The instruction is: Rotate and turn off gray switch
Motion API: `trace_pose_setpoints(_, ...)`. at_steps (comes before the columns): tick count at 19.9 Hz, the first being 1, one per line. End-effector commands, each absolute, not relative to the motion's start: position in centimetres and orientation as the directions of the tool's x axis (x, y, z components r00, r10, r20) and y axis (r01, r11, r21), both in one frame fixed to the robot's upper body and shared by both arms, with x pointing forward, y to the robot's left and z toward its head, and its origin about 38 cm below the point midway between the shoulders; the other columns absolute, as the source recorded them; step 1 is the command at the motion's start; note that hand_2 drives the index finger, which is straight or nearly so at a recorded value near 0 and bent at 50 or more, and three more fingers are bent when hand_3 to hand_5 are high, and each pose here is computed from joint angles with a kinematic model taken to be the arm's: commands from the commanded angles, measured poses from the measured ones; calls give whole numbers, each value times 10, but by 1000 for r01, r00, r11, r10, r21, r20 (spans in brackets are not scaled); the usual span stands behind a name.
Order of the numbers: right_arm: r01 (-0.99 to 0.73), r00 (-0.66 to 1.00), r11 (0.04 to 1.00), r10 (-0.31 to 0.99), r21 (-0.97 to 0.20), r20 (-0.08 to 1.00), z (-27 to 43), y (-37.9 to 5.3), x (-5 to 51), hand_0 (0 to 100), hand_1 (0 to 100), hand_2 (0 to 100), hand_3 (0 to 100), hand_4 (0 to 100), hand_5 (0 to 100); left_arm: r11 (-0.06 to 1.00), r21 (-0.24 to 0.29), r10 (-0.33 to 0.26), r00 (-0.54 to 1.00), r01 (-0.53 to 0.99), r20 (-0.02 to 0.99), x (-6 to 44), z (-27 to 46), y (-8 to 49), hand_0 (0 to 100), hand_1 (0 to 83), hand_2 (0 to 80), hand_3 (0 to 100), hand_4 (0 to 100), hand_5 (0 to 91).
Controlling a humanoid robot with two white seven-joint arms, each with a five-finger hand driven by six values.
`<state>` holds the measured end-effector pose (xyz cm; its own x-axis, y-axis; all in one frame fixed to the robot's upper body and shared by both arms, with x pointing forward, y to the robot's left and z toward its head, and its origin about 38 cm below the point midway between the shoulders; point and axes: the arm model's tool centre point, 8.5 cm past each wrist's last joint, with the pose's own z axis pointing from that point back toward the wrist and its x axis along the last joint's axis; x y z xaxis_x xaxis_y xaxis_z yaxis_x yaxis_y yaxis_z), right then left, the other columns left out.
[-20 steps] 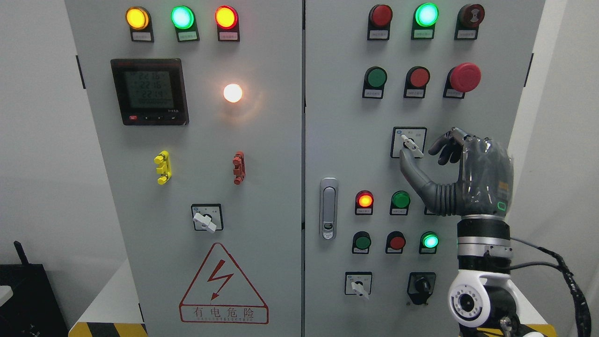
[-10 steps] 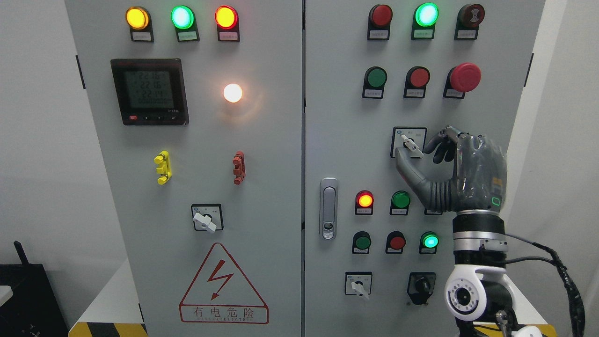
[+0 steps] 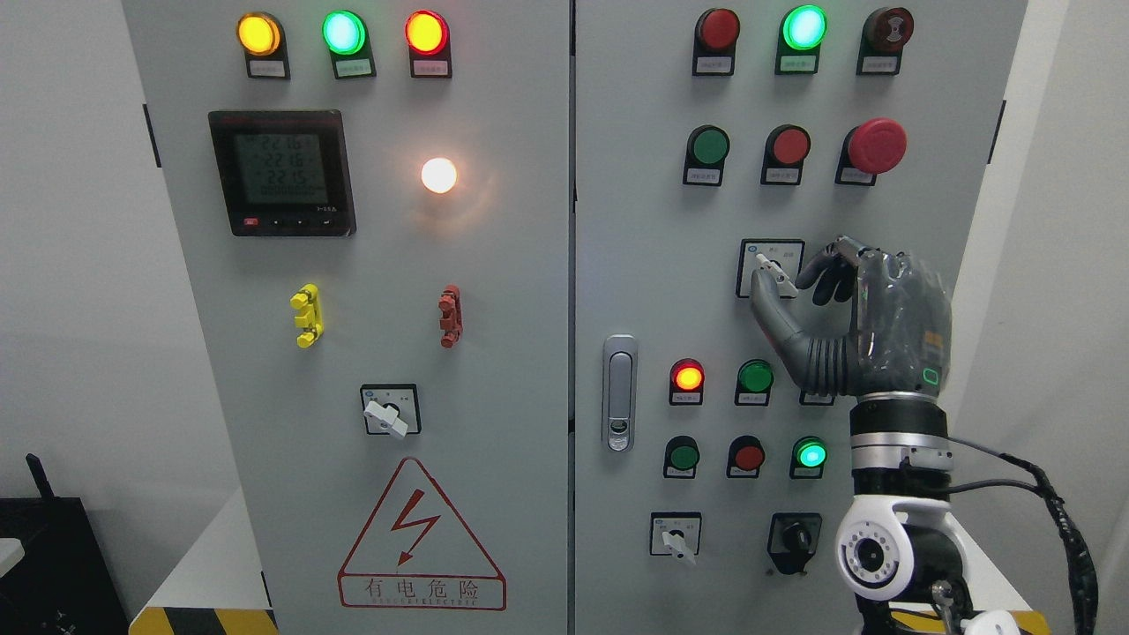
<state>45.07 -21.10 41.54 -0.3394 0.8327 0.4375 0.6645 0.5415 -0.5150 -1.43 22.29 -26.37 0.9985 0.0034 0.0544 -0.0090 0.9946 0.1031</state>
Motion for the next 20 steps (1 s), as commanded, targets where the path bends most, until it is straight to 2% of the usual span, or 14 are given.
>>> trace_pose_setpoints(1,670,-326,523,845,-526,425,415,-217,452,303,393,676,827,832,1000,994,109,28,999,-31,31,-23,-263,223,120,389,0,0,0,0)
trace_pose_setpoints(9,670,-328,526,843,-525,427,415,-215,452,312,385,679,834,840,1000,994,108,28,999,-31,31,-23,-263,223,120,389,0,0,0,0)
trace_pose_setpoints(16,666,-336,525,846,-530,415,417,-209,452,230,403,673,835,843,1000,994,108,26,999,-29,31,-22,-263,223,120,389,0,0,0,0)
trace_pose_setpoints(20,665,-338,525,846,-531,413,417,-208,452,217,417,673,833,843,1000,994,108,26,999,-29,31,-22,-263,223,120,389,0,0,0,0)
